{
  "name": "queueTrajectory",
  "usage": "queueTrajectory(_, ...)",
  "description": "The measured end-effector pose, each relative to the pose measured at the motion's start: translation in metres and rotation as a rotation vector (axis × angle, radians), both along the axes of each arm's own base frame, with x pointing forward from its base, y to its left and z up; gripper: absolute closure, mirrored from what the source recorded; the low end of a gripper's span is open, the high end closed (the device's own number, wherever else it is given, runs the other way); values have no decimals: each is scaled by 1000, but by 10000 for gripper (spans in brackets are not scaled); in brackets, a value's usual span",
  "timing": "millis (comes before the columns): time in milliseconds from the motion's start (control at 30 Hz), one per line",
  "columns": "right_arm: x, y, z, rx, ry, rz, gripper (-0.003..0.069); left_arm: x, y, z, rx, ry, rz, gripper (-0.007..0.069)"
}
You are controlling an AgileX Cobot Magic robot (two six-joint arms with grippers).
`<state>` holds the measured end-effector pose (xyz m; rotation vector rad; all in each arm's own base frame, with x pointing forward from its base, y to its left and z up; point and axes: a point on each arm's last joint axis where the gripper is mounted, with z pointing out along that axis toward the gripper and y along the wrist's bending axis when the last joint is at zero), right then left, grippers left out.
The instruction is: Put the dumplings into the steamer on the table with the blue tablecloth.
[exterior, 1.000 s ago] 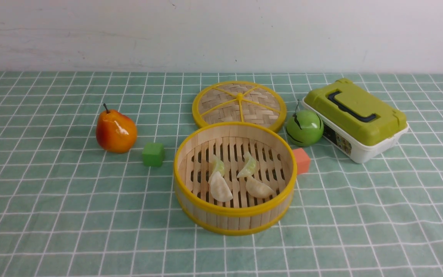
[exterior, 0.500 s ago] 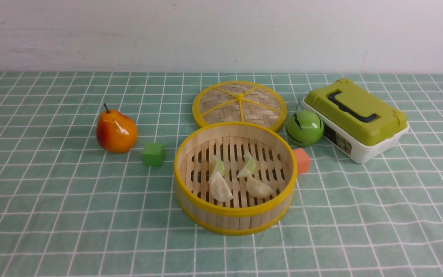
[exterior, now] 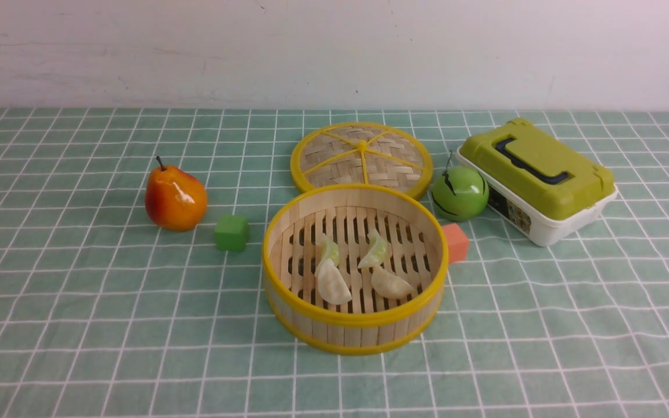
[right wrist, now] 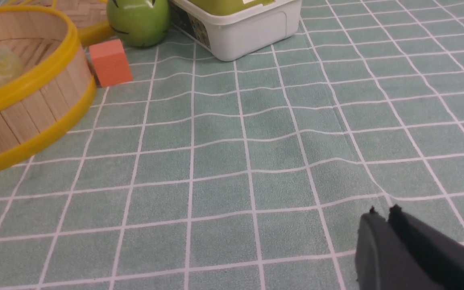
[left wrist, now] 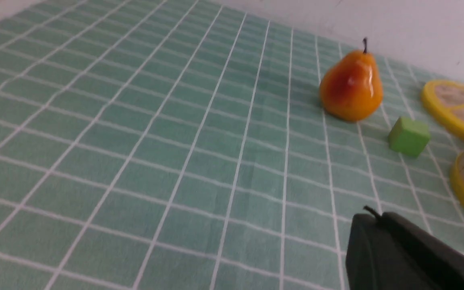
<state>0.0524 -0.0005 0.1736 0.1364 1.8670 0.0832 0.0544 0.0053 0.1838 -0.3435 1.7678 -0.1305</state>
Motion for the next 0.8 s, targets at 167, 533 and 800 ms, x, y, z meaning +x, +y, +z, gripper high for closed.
queueTrajectory(167, 0, 0, 0, 0, 0, 0, 617, -2, 0, -12, -16, 67, 3, 639)
queueTrajectory(533, 0, 0, 0, 0, 0, 0, 599, -2, -1, -14, 5, 85, -19, 639)
queueTrajectory(800, 0, 0, 0, 1, 0, 0, 586, -2, -1, -13, 6, 80, -24, 639)
